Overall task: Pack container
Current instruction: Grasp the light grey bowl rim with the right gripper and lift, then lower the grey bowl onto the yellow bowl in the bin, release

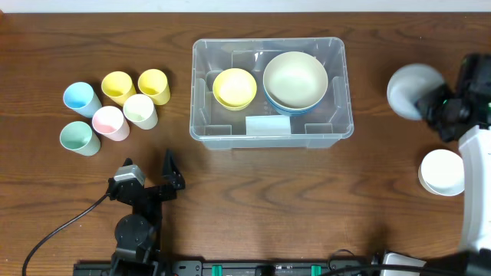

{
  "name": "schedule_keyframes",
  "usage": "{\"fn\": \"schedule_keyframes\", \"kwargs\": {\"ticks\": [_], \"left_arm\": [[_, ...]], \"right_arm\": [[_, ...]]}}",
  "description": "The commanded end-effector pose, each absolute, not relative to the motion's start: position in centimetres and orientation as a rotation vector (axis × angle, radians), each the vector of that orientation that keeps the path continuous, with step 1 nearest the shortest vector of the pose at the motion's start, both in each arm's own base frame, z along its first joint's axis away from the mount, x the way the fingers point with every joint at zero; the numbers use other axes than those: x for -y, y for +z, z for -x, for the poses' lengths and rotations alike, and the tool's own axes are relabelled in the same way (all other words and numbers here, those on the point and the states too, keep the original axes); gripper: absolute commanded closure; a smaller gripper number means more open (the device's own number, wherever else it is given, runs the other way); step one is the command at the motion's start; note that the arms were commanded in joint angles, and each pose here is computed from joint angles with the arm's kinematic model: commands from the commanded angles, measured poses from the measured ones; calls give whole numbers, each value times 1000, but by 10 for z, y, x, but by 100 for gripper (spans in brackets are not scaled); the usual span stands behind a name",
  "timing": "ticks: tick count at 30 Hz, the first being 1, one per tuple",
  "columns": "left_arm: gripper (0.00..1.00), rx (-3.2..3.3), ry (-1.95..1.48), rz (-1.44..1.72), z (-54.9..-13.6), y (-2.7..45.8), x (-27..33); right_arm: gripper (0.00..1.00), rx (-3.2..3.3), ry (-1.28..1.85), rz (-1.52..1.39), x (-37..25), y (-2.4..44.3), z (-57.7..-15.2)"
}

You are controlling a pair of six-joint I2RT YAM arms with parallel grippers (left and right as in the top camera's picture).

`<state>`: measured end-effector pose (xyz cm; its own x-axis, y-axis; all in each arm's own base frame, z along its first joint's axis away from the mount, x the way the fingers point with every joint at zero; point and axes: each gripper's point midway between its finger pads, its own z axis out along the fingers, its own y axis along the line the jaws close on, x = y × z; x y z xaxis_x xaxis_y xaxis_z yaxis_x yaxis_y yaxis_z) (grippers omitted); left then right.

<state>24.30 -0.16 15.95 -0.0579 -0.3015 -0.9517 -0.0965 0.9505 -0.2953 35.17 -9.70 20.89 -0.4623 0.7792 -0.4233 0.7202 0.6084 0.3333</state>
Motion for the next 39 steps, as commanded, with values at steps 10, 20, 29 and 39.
{"fn": "schedule_keyframes", "kwargs": {"ticks": [10,20,29,39], "left_arm": [[2,-1675,-132,307,-243,142,-2],[2,-1675,-132,307,-243,142,-2],[2,-1675,-132,307,-243,142,-2],[2,-1675,-132,307,-243,142,-2]], "right_arm": [[99,-2270,637,-411,-95,293,-395],[98,-2225,576,-80,-246,265,-406],[99,-2303,486,-23,-296,183,-426],[97,-2306,394,-77,-285,153,-448]]}}
